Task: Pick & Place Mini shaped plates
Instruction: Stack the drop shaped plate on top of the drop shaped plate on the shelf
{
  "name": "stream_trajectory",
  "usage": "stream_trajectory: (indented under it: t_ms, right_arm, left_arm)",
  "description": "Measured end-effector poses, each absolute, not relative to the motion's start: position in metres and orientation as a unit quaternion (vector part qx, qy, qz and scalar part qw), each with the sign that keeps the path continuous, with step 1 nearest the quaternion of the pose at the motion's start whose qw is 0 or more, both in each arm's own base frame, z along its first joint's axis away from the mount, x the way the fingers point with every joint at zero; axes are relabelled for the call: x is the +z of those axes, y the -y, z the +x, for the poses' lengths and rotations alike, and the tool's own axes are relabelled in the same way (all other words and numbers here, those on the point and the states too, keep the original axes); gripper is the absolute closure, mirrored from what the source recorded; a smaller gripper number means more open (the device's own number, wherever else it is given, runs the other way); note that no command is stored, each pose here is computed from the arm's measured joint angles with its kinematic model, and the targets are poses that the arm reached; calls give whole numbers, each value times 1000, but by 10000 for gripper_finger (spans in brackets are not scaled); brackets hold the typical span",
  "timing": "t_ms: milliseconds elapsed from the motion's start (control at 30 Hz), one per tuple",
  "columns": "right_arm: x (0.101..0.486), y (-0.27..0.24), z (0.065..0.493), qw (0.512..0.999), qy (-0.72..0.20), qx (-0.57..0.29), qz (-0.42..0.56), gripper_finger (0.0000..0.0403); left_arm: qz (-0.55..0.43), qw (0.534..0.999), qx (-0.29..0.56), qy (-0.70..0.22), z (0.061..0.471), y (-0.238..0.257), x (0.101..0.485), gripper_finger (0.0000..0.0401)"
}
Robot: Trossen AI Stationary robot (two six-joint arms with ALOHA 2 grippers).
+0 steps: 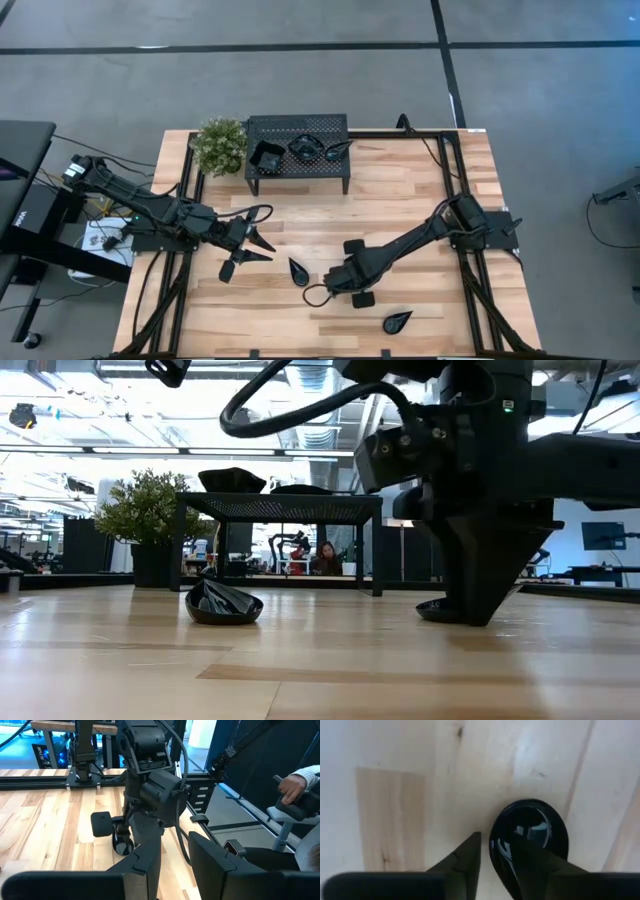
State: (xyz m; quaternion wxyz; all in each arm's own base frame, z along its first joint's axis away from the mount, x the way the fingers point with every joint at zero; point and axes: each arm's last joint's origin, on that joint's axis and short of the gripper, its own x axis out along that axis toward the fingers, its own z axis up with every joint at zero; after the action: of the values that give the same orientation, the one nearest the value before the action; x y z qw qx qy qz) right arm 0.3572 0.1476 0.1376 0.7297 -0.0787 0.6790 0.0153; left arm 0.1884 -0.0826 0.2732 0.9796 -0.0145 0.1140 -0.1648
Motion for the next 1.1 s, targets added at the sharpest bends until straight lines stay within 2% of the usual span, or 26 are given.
stream_trajectory:
  t_ms: [133, 200, 367, 500, 600, 733, 833, 967, 1100]
  right_arm:
    - [136, -147, 358, 729, -679, 41, -80, 373]
    - [137, -146, 360, 729, -677, 44, -84, 393]
    - [155, -148, 369, 722, -680, 59, -114, 393]
    - [192, -142, 377, 717, -667, 46, -197, 396]
    - [222, -127, 378, 684, -677, 7, -271, 399]
    - [265, -93, 383, 649, -678, -59, -340, 399]
    - [292, -59, 387, 640, -671, -88, -364, 400]
    - [323, 5, 382, 660, -662, -107, -339, 399]
    - [338, 71, 369, 686, -665, -118, -271, 401]
  left_arm:
    - [-14, 980, -165, -114, 188, 83, 273, 301]
    - [-14, 980, -165, -114, 188, 83, 273, 301]
    - [-13, 980, -165, -114, 188, 83, 273, 301]
    - [-13, 980, -165, -114, 188, 83, 273, 301]
    - [-13, 980, -165, -114, 188, 83, 273, 301]
    - [-13, 980, -165, -113, 188, 83, 273, 301]
    - [-13, 980, -165, -113, 188, 83, 273, 301]
    - [-14, 980, -165, -113, 188, 83, 273, 301]
    - [-13, 980, -165, -113, 188, 83, 273, 301]
